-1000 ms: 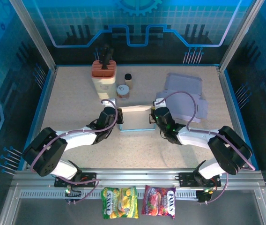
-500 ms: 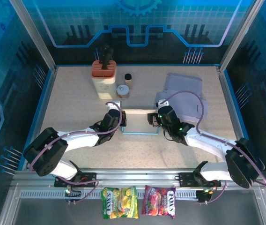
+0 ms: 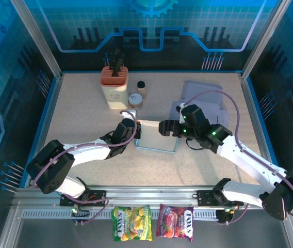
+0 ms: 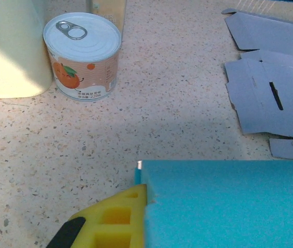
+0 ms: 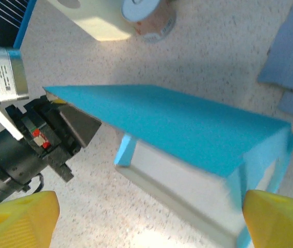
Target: Fold the paper box
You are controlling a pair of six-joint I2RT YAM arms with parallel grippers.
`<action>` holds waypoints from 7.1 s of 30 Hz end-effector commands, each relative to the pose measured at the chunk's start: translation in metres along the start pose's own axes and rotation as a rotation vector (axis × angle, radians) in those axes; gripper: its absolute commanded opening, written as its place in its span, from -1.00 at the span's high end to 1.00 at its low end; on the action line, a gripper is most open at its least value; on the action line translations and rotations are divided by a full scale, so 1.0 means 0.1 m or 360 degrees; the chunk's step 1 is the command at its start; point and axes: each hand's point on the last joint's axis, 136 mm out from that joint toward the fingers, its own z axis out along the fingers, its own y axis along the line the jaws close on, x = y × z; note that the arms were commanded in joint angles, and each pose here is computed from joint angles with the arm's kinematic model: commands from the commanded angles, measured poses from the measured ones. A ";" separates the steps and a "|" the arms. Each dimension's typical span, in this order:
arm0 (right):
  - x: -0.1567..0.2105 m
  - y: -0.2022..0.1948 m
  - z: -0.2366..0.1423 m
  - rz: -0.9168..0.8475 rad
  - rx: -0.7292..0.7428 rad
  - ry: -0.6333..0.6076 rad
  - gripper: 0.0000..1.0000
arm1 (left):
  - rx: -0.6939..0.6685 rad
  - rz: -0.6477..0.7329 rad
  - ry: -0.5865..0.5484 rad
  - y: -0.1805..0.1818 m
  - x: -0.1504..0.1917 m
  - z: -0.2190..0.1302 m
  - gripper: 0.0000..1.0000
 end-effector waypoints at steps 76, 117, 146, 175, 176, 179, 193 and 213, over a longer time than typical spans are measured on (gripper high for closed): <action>-0.10 -0.41 0.89 0.1172 -0.0044 0.0814 0.38 | 0.0193 -0.0193 0.0132 -0.30 -0.33 0.12 1.00; 0.81 -0.62 0.94 0.0510 0.0463 0.0804 0.56 | 0.0202 -0.0713 0.0772 0.03 1.02 -0.94 -0.18; 1.03 -0.74 1.06 0.0298 0.0558 0.1010 0.05 | 0.0144 -0.0905 0.0941 0.39 0.28 -0.74 -0.37; 1.16 -0.90 1.22 0.0411 0.0462 0.1070 0.18 | 0.0111 -0.0819 0.1190 0.55 1.09 -0.41 0.18; 1.16 -0.88 1.22 0.0410 0.0443 0.1072 0.18 | 0.0116 -0.0824 0.1196 0.54 1.11 -0.41 0.20; 1.17 -0.84 1.24 0.0408 0.0389 0.1082 0.18 | 0.0133 -0.0846 0.1195 0.53 1.14 -0.40 0.31; 1.15 -0.62 1.25 0.0431 0.0123 0.1074 0.43 | 0.0179 -0.0947 0.1184 0.47 1.23 -0.48 0.67; 1.15 -0.54 1.23 0.0447 0.0014 0.1115 0.52 | 0.0188 -0.0929 0.1239 0.24 1.41 -0.57 0.83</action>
